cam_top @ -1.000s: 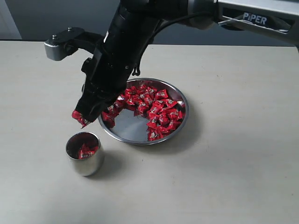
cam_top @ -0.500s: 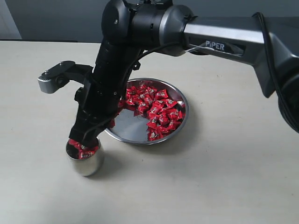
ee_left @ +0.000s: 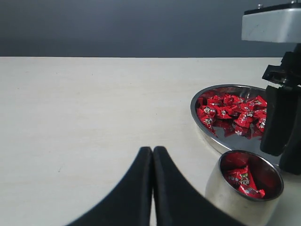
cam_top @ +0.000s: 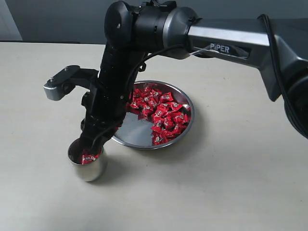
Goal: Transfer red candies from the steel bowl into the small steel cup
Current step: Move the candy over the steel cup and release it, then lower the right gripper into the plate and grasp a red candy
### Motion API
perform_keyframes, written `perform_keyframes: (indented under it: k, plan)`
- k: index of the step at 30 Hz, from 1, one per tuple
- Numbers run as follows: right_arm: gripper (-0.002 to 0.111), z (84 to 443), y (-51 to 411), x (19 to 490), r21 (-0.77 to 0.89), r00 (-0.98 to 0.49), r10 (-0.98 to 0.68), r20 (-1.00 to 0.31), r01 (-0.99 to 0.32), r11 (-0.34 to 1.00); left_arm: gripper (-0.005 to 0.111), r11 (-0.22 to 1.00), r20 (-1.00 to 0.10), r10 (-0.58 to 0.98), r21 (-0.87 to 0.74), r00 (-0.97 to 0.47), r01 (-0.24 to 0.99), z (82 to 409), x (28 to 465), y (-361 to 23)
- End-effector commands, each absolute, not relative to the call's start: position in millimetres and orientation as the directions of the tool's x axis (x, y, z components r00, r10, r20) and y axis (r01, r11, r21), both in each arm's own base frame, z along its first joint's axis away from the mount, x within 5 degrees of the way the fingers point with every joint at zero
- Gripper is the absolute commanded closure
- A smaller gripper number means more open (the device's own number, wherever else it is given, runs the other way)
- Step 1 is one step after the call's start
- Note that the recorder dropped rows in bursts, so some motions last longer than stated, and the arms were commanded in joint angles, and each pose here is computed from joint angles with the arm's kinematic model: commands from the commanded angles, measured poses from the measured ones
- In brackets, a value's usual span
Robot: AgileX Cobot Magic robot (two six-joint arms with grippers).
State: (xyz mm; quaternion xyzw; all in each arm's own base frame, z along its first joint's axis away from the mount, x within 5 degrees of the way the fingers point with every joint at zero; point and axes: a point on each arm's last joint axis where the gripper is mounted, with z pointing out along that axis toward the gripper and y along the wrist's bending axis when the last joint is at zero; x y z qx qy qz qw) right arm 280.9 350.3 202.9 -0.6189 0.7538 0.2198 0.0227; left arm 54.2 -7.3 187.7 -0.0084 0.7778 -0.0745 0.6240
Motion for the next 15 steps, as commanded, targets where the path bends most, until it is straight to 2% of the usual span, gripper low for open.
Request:
perform_keyframes:
  k: [1, 5, 7, 15]
  plan:
    - [0.071, 205.1, 331.9, 296.5, 0.146, -0.288, -0.937, -0.197, -0.954, 0.263, 0.106, 0.989, -0.972, -0.108, -0.126, -0.211, 0.075, 187.0, 54.2, -6.9]
    - [0.071, 200.2, 313.9, 325.8, -0.08, -0.438, -0.885, -0.158, -0.888, 0.454, 0.106, 0.989, -0.972, -0.108, -0.126, -0.211, 0.075, 187.0, 54.2, -6.9]
    - [0.071, 195.3, 306.8, 336.6, -0.127, -0.5, -0.852, -0.158, -0.845, 0.519, 0.106, 0.989, -0.972, -0.108, -0.126, -0.211, 0.075, 187.0, 54.2, -6.9]
    - [0.071, 164.2, 288.2, 354.7, -0.05, -0.597, -0.798, -0.087, -0.797, 0.602, 0.106, 0.989, -0.972, -0.108, -0.126, -0.211, 0.075, 187.0, 54.2, -6.9]
